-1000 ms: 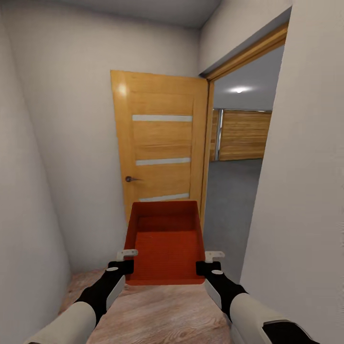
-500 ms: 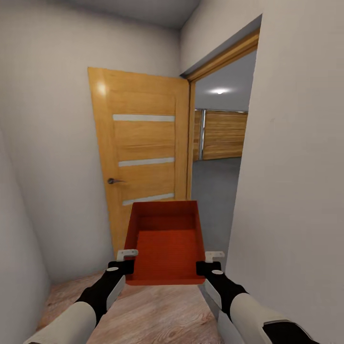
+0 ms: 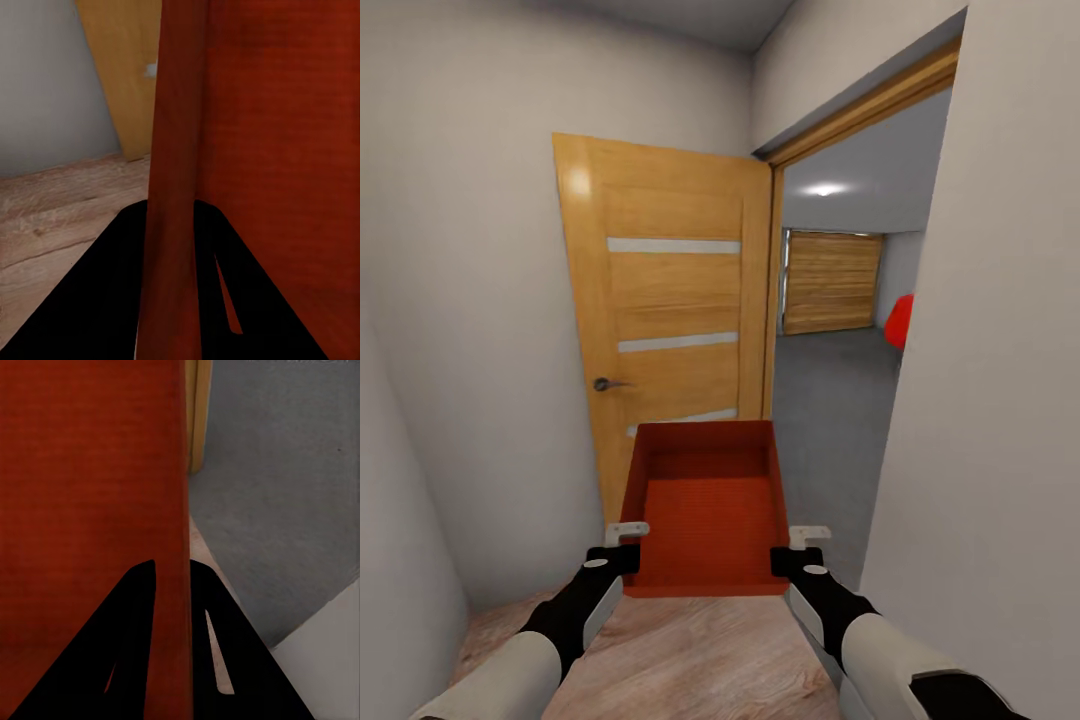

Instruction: Move the two storage containers from the living room to the garage. In the garage, place one container on the floor and stack the other container on top of it (either order is fine).

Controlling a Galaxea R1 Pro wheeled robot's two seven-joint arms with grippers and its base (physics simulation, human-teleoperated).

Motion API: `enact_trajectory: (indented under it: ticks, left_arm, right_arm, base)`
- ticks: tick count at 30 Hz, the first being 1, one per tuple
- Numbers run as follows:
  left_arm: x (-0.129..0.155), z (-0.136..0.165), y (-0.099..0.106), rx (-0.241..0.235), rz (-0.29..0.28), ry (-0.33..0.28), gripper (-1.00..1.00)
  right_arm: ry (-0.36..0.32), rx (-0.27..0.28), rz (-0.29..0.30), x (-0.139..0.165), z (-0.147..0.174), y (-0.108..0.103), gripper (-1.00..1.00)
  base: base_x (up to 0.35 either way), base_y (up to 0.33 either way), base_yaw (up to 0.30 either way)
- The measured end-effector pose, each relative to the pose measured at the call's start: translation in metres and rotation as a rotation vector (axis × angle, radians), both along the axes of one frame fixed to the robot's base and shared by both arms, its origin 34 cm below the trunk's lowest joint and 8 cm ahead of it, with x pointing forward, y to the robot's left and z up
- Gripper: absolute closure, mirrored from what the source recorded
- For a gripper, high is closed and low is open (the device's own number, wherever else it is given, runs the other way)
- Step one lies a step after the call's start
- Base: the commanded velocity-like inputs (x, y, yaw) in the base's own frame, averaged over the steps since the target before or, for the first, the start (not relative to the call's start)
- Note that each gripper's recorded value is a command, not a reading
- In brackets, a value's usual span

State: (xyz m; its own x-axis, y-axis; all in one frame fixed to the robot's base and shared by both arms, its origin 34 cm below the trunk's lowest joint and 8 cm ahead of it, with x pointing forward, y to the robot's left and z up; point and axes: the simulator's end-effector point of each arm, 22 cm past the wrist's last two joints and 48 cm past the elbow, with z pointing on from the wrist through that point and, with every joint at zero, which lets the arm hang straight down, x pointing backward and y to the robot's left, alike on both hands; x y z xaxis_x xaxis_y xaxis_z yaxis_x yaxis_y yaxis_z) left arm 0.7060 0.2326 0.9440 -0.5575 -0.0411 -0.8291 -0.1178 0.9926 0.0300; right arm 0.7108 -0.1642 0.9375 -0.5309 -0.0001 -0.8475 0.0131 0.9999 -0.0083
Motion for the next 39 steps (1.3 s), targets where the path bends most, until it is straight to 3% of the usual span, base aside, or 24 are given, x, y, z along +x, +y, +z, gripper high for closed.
enact_trajectory:
  ticks: [13, 39]
  left_arm:
    - [0.0004, 0.0, -0.0001, 0.0, 0.0, -0.002, 1.0]
    - [0.001, 0.0059, -0.0001, 0.0, -0.001, -0.012, 1.0]
  right_arm:
    - [-0.002, 0.0, 0.0, 0.0005, 0.0002, -0.0001, 1.0]
    - [-0.012, 0.0, -0.001, 0.0009, 0.0059, -0.0001, 1.0]
  base:
    - [0.042, 0.044, -0.01]
    - [0.001, 0.001, -0.233]
